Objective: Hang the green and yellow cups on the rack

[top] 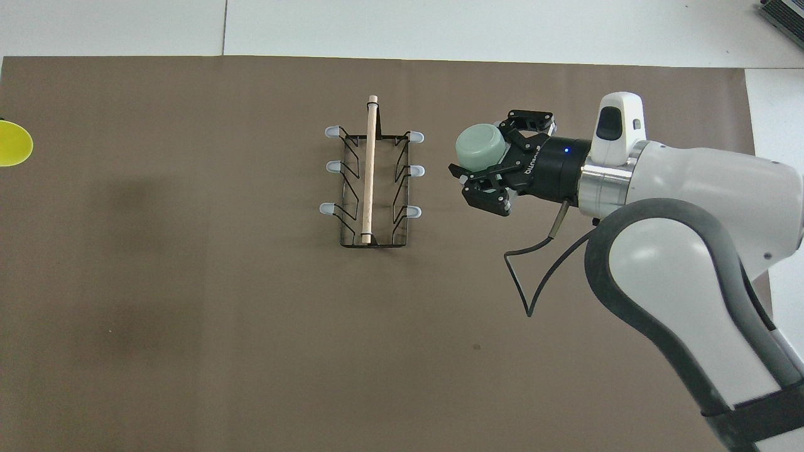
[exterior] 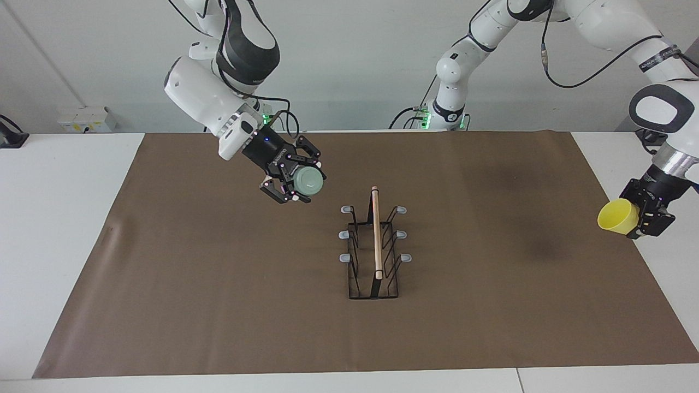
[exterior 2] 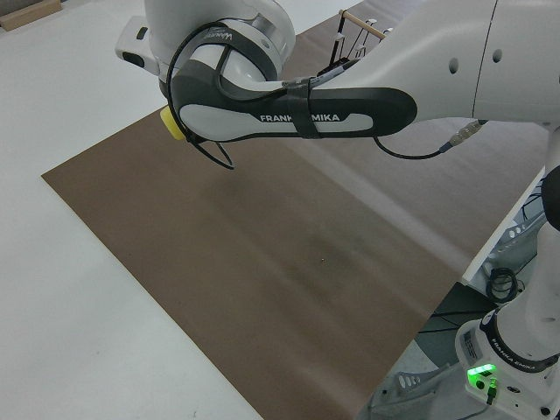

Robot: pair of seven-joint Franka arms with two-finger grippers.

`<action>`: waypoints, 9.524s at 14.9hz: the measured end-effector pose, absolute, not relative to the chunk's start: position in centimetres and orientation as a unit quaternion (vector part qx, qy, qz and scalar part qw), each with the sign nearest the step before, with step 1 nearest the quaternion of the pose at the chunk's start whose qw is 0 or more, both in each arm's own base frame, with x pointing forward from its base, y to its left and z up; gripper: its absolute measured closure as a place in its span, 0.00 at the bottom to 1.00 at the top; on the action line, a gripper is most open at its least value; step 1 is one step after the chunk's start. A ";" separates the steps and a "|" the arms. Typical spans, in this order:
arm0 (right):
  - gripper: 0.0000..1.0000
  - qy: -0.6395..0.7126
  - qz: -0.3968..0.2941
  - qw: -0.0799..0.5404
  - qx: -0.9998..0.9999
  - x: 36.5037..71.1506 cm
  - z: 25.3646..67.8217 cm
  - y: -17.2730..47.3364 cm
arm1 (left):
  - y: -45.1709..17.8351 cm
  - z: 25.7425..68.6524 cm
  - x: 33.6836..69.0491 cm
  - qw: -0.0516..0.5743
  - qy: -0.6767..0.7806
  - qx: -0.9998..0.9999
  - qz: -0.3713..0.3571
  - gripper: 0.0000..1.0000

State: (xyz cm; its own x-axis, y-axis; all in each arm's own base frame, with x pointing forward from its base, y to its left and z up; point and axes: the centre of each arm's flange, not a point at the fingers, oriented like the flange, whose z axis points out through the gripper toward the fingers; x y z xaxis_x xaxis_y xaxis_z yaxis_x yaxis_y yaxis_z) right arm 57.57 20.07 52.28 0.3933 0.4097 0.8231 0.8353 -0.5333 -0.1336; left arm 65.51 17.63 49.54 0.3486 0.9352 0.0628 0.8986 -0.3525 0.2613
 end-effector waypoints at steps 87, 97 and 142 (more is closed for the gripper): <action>0.00 -0.466 0.006 0.099 -0.879 52.7 56.5 6.0 | -40.8 41.3 52.6 -0.281 0.480 0.728 0.401 0.33; 0.00 -0.310 0.041 0.089 -0.946 52.1 57.6 5.5 | -40.5 39.3 52.0 -0.295 0.467 0.727 0.408 0.33; 0.00 -0.140 0.000 0.022 -0.990 55.5 59.3 2.6 | -17.1 53.0 65.1 -0.135 0.438 0.861 0.221 0.00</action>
State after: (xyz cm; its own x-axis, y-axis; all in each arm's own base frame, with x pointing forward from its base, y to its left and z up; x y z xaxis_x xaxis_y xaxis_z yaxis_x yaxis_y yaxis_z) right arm 55.51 2.63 59.28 0.9610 0.2763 0.0057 0.2763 -0.9601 -0.0432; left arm 65.14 -17.11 53.00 0.5185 0.6940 0.4995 0.8137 -0.5799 -0.0389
